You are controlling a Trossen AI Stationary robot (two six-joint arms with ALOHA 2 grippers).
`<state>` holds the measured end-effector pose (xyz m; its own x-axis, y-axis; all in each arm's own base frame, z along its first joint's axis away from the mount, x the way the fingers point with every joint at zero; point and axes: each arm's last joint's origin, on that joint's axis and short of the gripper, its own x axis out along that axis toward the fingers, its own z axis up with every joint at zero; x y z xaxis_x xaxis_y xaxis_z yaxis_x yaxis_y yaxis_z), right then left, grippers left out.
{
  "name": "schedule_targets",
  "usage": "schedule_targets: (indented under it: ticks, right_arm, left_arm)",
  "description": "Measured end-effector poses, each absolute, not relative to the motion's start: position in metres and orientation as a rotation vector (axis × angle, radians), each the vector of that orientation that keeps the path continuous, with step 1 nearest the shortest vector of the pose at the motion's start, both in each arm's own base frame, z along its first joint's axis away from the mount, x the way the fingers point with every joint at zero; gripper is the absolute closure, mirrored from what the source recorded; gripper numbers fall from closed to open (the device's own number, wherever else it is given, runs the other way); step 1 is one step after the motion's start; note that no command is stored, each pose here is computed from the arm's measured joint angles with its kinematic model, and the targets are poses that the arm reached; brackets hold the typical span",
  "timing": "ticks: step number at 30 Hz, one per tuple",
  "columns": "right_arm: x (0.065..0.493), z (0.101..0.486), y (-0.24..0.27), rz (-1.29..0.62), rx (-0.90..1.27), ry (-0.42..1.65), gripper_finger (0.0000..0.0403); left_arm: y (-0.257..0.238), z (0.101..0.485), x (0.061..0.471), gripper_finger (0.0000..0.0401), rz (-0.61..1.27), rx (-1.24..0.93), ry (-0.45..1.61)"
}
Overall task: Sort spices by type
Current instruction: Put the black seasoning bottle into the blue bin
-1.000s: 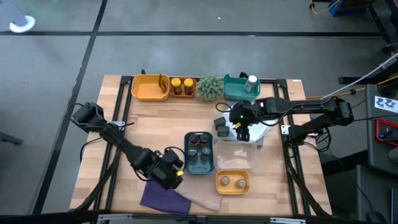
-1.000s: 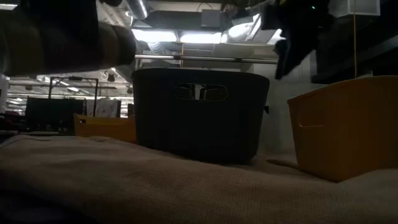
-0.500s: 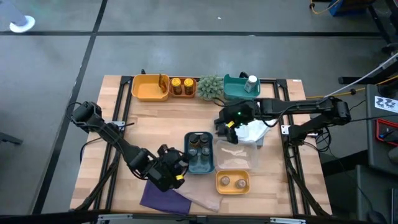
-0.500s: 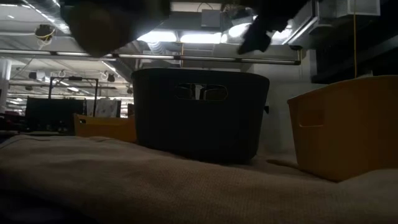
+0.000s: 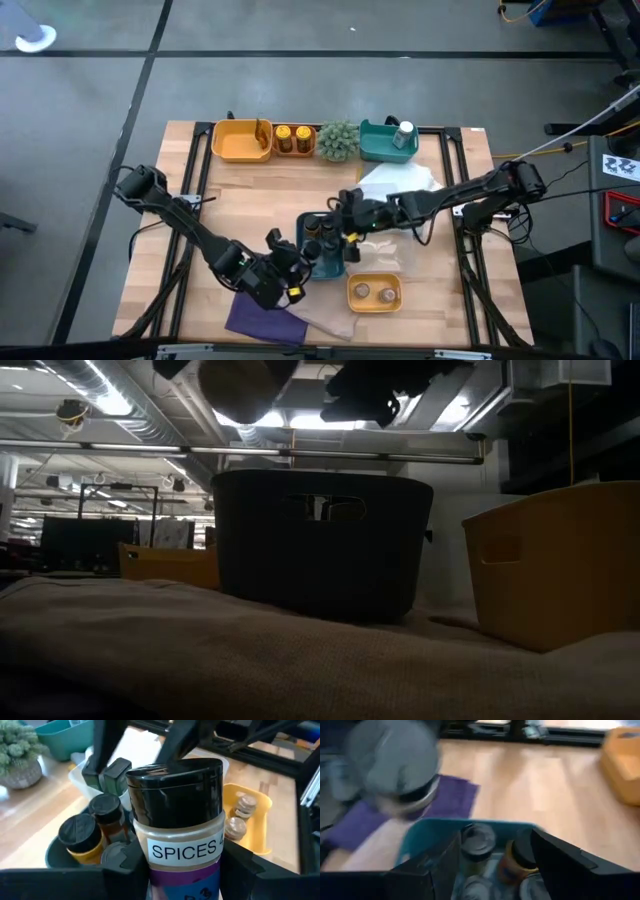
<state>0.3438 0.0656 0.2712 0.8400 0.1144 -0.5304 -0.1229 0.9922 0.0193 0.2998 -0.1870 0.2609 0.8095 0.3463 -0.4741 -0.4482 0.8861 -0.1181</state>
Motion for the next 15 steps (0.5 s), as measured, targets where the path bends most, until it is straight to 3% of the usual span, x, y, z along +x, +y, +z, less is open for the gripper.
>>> schedule_targets:
  ticks: [5,15]
  right_arm:
    - [0.343,0.270,0.080,-0.026,-0.086,0.525,0.0162]
    - [0.349,0.252,0.095,-0.057,-0.025,0.560,0.0162]
  left_arm:
    - [-0.192,0.243,0.312,0.0234,0.437,-0.177,0.466]
    - [-0.199,0.207,0.328,0.0233,0.500,-0.120,0.460]
